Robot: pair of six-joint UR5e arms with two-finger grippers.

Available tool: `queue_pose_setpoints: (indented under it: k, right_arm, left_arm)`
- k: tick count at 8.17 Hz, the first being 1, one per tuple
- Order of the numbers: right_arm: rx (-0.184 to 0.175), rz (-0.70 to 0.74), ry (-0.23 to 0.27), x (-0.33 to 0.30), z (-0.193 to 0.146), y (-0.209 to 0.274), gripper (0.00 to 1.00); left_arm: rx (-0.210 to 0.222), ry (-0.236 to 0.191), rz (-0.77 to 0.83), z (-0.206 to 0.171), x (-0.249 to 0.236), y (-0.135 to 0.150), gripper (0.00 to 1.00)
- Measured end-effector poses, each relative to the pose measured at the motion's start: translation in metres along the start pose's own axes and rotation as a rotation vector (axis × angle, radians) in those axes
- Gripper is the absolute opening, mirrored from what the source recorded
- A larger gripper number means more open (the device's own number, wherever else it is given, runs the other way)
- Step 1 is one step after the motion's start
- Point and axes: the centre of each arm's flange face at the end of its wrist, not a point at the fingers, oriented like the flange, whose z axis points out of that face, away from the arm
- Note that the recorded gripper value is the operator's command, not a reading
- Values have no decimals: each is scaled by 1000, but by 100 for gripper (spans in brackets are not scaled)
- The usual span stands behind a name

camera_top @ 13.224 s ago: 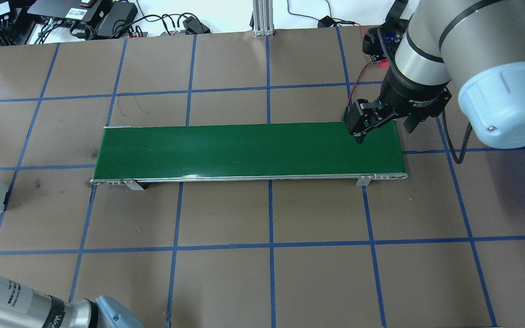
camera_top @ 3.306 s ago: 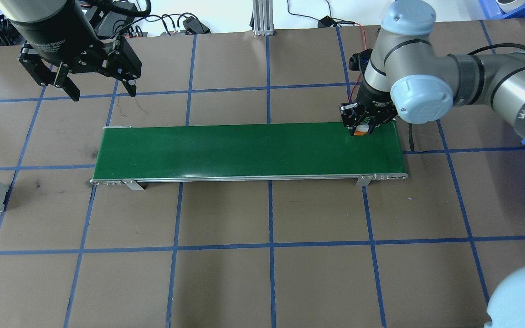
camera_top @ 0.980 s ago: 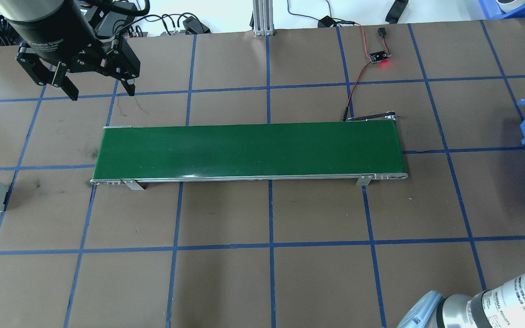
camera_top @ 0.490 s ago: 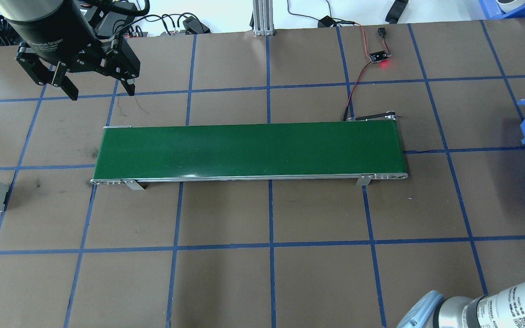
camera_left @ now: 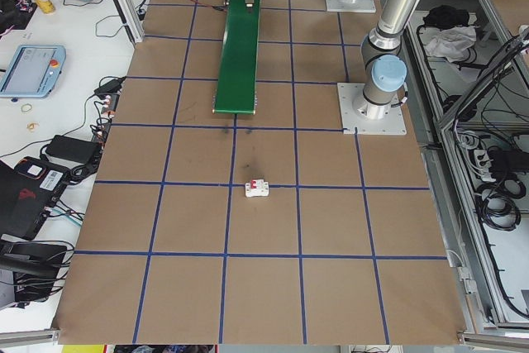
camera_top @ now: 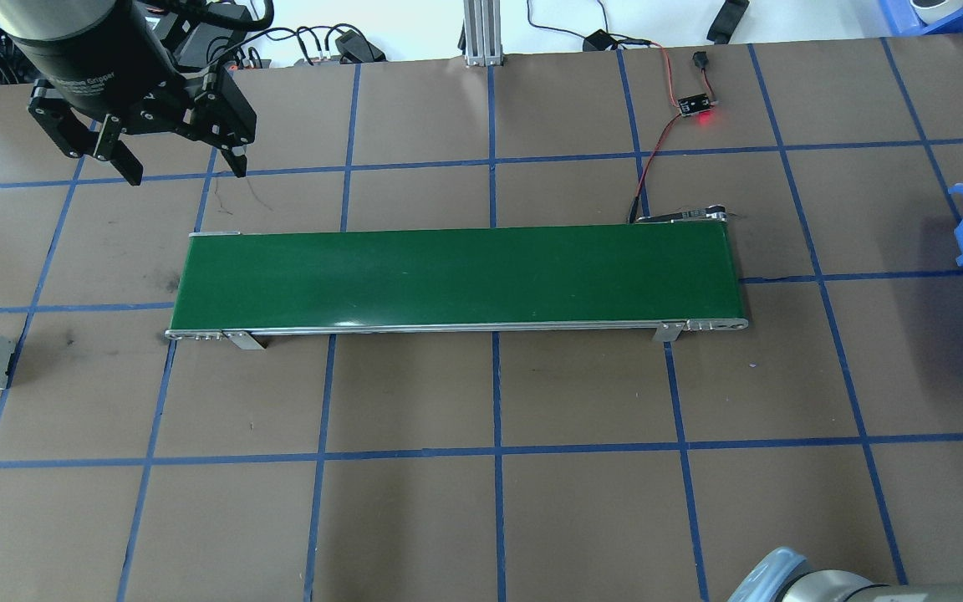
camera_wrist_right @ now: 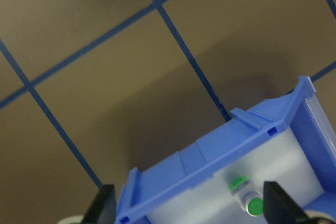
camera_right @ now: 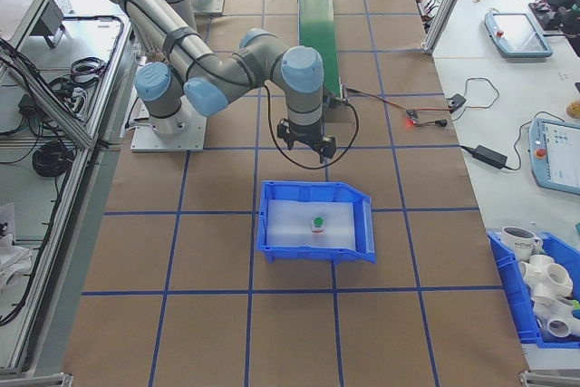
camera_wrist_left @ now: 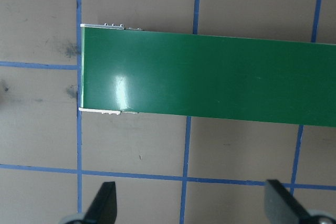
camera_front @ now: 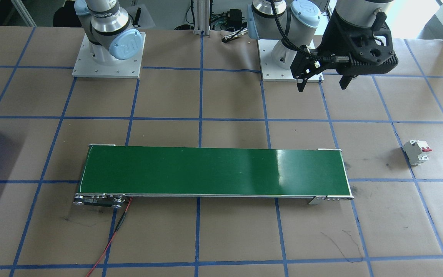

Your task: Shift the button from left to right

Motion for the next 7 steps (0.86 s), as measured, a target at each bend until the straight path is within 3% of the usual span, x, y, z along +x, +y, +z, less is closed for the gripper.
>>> queue_pose_setpoints:
  k: [2, 5, 7]
  right_arm:
    - [9, 247, -47, -43, -42, -91, 100]
    - [0, 503, -42, -115, -83, -253, 100]
    - [-11, 646, -15, -173, -91, -346, 100]
  left_arm:
    - [2, 0, 0, -1, 0, 0, 100]
    - [3, 0, -1, -2, 0, 0, 100]
    - [3, 0, -1, -2, 0, 0, 100]
